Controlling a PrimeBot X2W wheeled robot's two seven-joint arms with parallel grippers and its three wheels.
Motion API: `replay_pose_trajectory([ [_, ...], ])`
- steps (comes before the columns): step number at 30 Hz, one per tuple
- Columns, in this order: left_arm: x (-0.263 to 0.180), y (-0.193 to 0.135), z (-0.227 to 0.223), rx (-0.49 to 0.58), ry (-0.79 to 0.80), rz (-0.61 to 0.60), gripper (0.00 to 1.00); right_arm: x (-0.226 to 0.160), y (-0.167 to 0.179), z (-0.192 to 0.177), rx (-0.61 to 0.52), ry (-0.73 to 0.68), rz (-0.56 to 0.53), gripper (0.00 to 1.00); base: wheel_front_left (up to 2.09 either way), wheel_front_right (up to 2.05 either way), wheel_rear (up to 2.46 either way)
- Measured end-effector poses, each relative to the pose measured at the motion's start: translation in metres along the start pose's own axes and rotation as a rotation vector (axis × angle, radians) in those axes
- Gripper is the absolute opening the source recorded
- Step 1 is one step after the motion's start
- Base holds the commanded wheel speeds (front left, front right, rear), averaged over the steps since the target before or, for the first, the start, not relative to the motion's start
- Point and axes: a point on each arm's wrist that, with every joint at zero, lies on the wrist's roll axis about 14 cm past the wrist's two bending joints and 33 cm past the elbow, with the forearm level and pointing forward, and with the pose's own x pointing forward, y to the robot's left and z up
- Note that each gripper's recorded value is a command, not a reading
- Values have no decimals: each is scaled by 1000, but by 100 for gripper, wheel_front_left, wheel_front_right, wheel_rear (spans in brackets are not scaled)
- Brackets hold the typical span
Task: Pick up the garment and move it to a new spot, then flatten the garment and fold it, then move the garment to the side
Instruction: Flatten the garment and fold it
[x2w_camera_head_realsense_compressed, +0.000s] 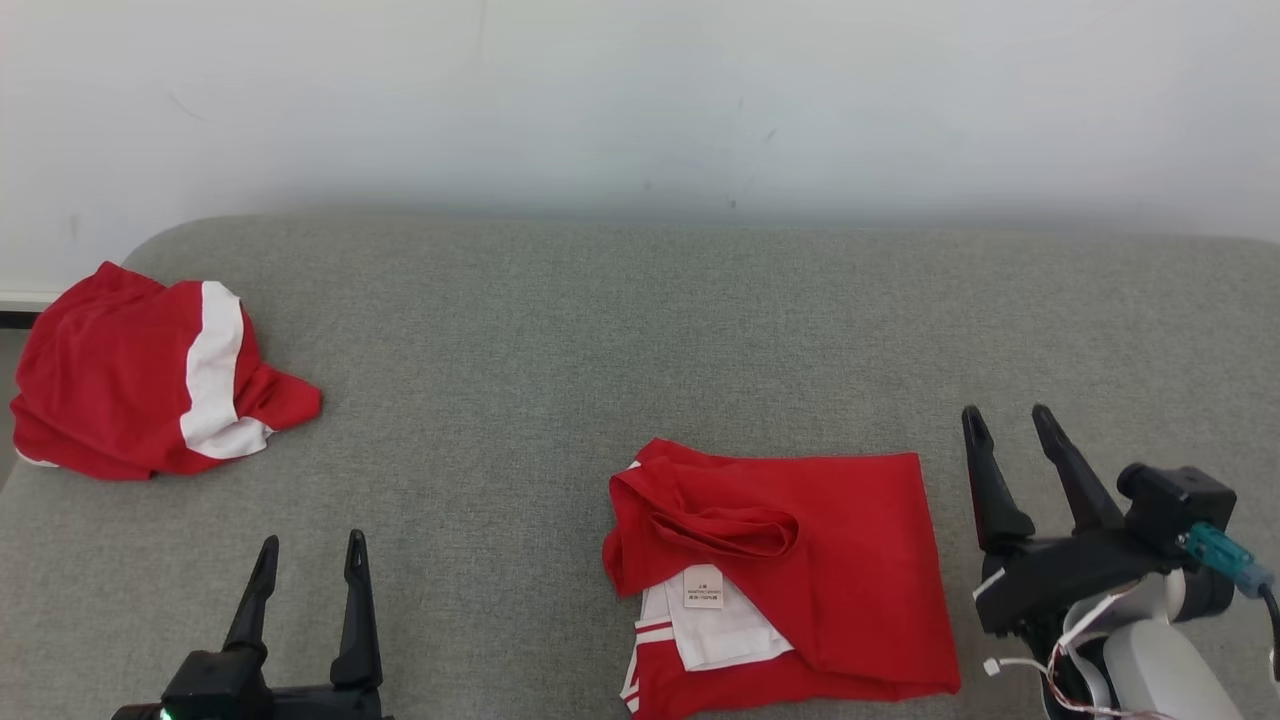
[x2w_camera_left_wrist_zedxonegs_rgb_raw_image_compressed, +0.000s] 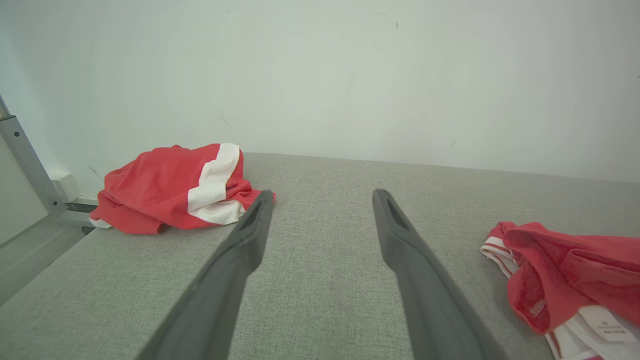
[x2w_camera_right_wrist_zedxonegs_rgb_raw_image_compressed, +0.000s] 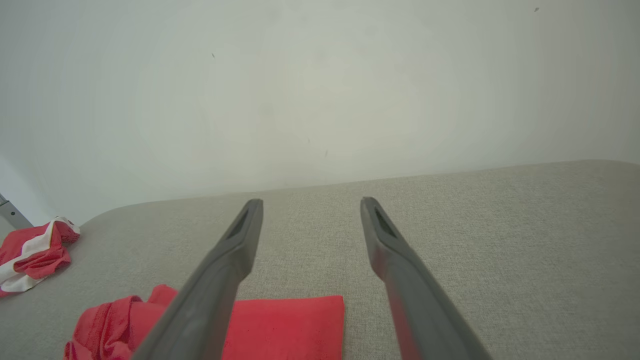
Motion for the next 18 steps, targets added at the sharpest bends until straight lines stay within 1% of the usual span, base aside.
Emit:
replay_pose_trajectory([
  [1,0,0,0,1,-1,1,100,-3,-1,-3,-3,10,-4,99,0,0,0],
  [2,0,0,0,2,-1,-1,100,-5,-2,-7,-8,21,-6,43,0,0,0],
  [3,-1,0,1,4,-1,-2,100,-7,-2,-11,-20,37,-5,17,0,0,0],
  [4,-1,0,1,5,-1,-2,100,-8,-3,-14,-25,46,-5,0,0,0,0],
  [12,-2,4,2,14,-5,6,100,-12,2,-43,-70,127,24,0,0,0,0],
  [15,-3,6,2,17,-3,10,100,-12,2,-60,-113,177,45,0,0,0,0],
  [18,-5,9,1,20,0,19,100,-10,4,-76,-125,220,59,0,0,0,0],
])
